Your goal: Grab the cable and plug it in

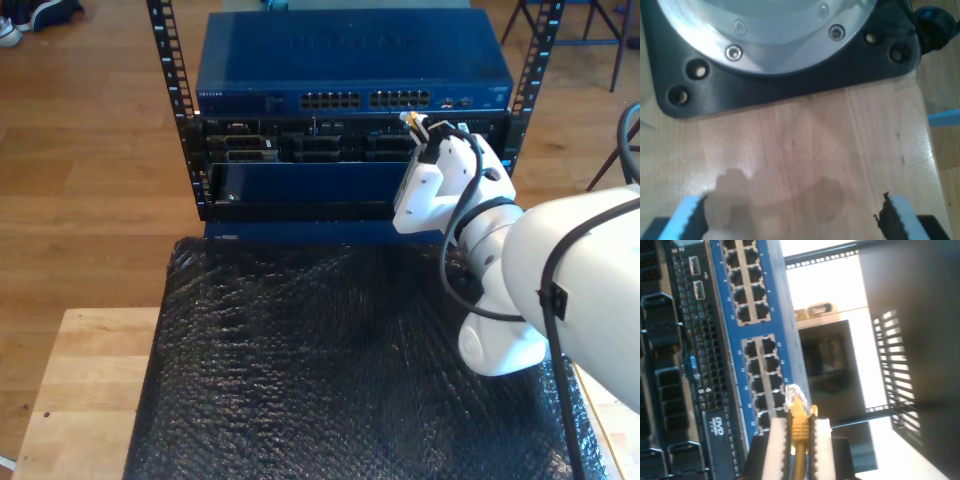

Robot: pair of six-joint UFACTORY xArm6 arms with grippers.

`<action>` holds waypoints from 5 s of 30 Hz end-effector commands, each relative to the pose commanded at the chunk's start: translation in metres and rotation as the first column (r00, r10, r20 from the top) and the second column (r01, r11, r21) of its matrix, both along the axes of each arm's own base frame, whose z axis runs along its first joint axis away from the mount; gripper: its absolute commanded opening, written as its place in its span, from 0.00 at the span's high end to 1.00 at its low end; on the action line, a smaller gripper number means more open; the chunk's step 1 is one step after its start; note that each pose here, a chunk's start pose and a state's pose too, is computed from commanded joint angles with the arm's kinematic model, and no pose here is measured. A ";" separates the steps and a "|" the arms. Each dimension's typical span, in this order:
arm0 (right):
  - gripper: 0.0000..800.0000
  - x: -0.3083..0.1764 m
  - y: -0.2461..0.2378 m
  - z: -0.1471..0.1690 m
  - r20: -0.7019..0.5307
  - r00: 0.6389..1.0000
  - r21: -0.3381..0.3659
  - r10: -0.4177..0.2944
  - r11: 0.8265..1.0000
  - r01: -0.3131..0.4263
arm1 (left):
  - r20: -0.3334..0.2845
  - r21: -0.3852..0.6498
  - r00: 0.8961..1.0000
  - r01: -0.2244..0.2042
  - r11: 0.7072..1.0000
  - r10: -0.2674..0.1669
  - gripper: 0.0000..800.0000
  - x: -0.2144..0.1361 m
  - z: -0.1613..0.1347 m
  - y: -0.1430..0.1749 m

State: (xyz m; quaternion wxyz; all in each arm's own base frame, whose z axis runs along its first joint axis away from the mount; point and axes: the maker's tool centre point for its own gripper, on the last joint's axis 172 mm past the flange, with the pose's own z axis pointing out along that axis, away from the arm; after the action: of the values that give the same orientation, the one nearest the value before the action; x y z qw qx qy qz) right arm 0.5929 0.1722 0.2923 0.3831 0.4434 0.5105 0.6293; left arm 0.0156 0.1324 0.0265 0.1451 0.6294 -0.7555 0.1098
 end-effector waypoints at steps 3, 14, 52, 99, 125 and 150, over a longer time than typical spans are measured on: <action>1.00 -0.003 -0.001 0.003 0.019 1.000 0.006 0.000 1.000 0.000 | 0.000 0.000 1.000 0.000 1.000 0.000 0.00 0.000 0.000 0.000; 1.00 -0.005 -0.009 0.013 0.101 0.995 0.037 -0.023 0.999 0.019 | 0.000 0.000 1.000 0.000 1.000 0.000 0.00 0.000 0.000 0.000; 1.00 0.017 -0.012 0.005 0.138 0.957 -0.095 -0.256 0.958 0.270 | 0.000 0.000 1.000 0.000 1.000 0.000 0.00 0.000 0.000 0.000; 1.00 0.034 -0.020 0.001 0.144 0.907 -0.073 -0.395 0.910 0.408 | 0.000 0.000 1.000 0.000 1.000 0.000 0.00 0.000 0.000 0.000; 1.00 0.045 -0.020 -0.014 0.101 0.891 -0.066 -0.443 0.890 0.451 | 0.000 0.000 1.000 0.000 1.000 0.000 0.00 0.000 0.000 0.000; 1.00 0.052 -0.019 -0.018 0.091 0.887 -0.055 -0.453 0.887 0.458 | 0.000 0.000 1.000 0.000 1.000 0.000 0.00 0.000 0.000 0.000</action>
State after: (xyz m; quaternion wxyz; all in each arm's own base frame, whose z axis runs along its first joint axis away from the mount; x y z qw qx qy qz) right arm 0.6453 0.1529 0.2741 0.5554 0.5119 0.4006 0.5186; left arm 0.0156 0.1324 0.0265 0.1451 0.6294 -0.7555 0.1098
